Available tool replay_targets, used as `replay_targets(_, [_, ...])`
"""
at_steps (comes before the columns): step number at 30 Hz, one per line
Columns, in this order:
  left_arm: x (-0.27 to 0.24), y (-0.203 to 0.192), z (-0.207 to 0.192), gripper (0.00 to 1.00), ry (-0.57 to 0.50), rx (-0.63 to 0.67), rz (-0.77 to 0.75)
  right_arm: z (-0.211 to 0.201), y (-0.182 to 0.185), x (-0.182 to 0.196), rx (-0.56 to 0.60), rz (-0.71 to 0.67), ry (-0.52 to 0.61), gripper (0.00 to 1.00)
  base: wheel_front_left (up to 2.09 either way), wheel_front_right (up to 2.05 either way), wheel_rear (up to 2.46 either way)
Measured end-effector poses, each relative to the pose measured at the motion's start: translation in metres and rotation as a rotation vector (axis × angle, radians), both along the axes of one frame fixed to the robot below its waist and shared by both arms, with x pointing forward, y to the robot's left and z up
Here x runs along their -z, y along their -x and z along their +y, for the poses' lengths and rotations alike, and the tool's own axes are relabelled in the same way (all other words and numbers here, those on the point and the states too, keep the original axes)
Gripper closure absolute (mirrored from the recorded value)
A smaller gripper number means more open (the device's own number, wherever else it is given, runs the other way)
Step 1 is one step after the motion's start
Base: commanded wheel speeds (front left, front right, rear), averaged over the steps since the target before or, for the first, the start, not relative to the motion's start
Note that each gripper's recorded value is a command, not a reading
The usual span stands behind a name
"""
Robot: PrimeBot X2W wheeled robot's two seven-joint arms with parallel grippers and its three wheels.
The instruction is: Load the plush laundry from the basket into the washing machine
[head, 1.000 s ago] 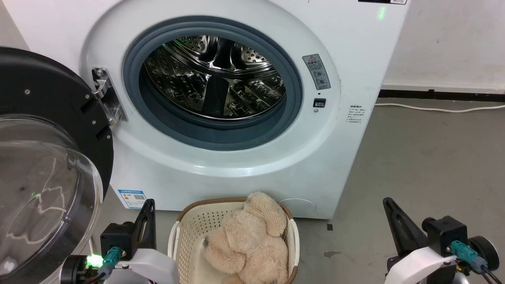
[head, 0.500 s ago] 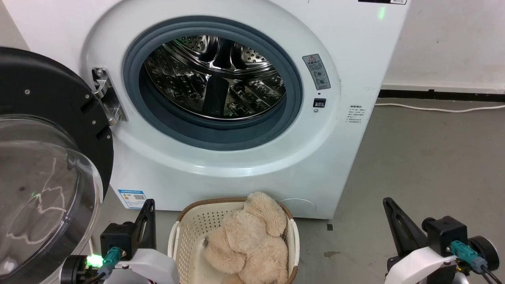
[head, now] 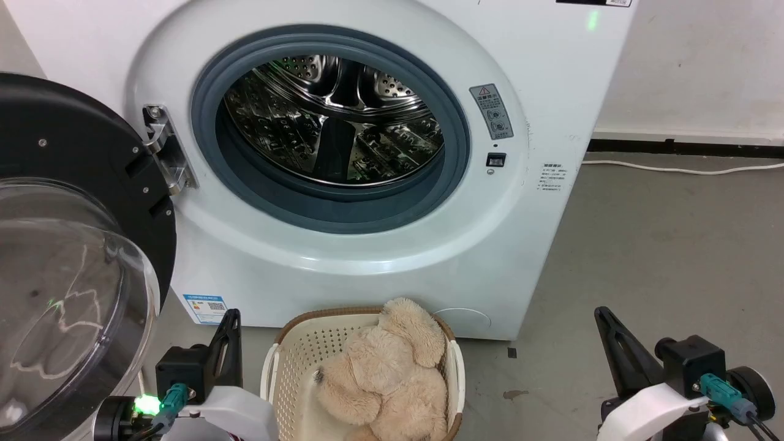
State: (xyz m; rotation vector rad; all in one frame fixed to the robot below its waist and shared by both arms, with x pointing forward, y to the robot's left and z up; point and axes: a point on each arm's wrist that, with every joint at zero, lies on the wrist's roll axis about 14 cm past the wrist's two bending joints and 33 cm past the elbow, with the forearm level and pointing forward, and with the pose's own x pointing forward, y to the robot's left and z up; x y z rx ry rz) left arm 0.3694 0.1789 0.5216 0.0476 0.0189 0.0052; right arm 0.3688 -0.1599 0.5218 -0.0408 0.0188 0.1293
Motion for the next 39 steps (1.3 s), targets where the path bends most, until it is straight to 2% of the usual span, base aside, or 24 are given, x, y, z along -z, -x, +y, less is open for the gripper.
replay_targets(3, [0.0,0.0,0.0,1.0,0.0,0.0,0.001,0.0,0.0,0.0,0.0,0.001,-0.001,1.0,0.0,0.0,0.0])
replay_targets(4, [0.0,0.0,0.0,0.0,0.0,-0.001,0.001,0.0,0.0,0.0,0.0,0.001,-0.001,0.0,0.0,0.0,0.0])
replay_targets(28, [0.01,-0.005,-0.021,0.0,0.055,0.054,0.011,-0.008,0.001,0.003,0.026,-0.01,-0.061,0.0,0.0,0.0,0.0])
replay_targets(39, [0.024,-0.027,-0.04,0.0,0.07,0.11,0.039,-0.023,0.0,0.009,0.072,-0.007,-0.097,0.0,0.0,0.0,0.0])
